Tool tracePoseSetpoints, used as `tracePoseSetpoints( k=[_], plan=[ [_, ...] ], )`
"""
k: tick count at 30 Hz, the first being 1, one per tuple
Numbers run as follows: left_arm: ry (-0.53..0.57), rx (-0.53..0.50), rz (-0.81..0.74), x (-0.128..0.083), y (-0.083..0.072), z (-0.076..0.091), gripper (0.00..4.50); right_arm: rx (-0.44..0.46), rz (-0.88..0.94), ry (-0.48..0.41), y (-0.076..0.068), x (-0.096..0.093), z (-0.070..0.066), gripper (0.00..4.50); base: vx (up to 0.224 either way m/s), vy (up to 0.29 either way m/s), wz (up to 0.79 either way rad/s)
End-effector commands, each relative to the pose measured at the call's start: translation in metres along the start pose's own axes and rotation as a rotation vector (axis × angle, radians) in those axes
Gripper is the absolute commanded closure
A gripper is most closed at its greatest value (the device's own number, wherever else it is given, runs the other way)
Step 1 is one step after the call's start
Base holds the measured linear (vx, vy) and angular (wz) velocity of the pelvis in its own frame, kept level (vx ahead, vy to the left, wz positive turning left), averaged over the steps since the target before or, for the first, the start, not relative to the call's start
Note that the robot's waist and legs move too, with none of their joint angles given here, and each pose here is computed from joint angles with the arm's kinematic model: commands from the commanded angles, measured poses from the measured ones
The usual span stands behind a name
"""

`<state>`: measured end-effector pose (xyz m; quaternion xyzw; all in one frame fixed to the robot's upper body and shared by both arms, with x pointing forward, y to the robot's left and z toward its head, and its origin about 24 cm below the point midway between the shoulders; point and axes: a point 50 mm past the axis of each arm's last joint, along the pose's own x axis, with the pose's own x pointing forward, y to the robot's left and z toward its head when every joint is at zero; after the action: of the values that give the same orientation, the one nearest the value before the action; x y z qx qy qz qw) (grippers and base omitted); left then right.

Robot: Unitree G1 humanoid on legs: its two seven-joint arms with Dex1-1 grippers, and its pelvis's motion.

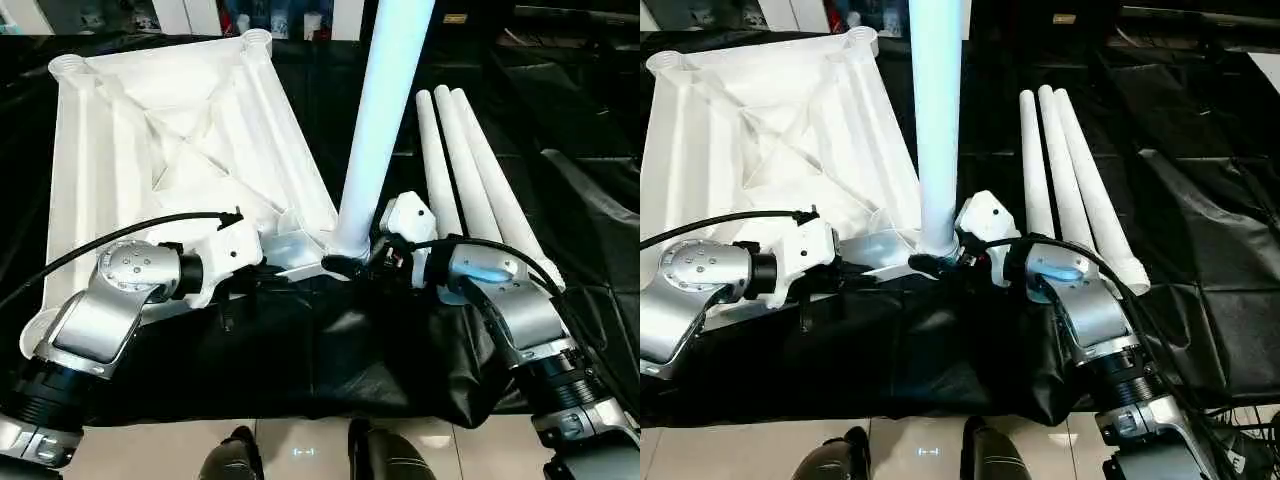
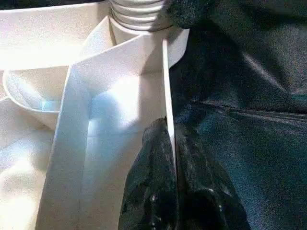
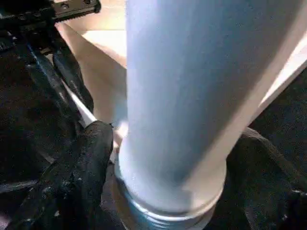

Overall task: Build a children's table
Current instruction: Rotate leg to tighten

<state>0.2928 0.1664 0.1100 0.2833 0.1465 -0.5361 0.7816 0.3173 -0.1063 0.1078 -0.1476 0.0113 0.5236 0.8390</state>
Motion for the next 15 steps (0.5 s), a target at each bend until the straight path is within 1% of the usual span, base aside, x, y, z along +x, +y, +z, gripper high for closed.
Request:
tracePoseSetpoints(
  k=[1,2,4,7,8,10,15],
  plan=[
    [0.062,-0.039,-0.110,0.0099,-0.0174,-0.0158,4.50,-0.001,0.027,-0.016,0.0018,0.0012,0.0020,1.06,0.000,0.000,0.00],
    [0.062,-0.039,-0.113,0.0097,-0.0176,-0.0159,4.50,-0.001,0.034,-0.016,0.0024,0.0009,0.0013,1.14,0.000,0.000,0.00],
    [0.062,-0.040,-0.115,0.0097,-0.0177,-0.0161,4.50,-0.003,0.041,-0.013,0.0032,0.0006,0.0001,1.14,0.000,0.000,0.00],
    [0.063,-0.040,-0.124,0.0099,-0.0182,-0.0163,4.50,-0.001,0.051,-0.009,0.0044,0.0005,-0.0021,1.56,0.000,0.000,0.00],
    [0.063,-0.040,-0.127,0.0099,-0.0183,-0.0163,4.50,0.000,0.053,-0.008,0.0045,0.0006,-0.0025,1.55,0.000,0.000,0.00],
    [0.064,-0.038,-0.132,0.0099,-0.0184,-0.0163,4.50,0.000,0.056,-0.006,0.0049,0.0008,-0.0033,1.73,0.000,0.000,0.00],
    [0.068,-0.035,-0.135,0.0101,-0.0176,-0.0163,4.50,-0.004,0.068,0.008,0.0054,0.0012,-0.0069,1.83,0.000,0.000,0.00]
  ],
)
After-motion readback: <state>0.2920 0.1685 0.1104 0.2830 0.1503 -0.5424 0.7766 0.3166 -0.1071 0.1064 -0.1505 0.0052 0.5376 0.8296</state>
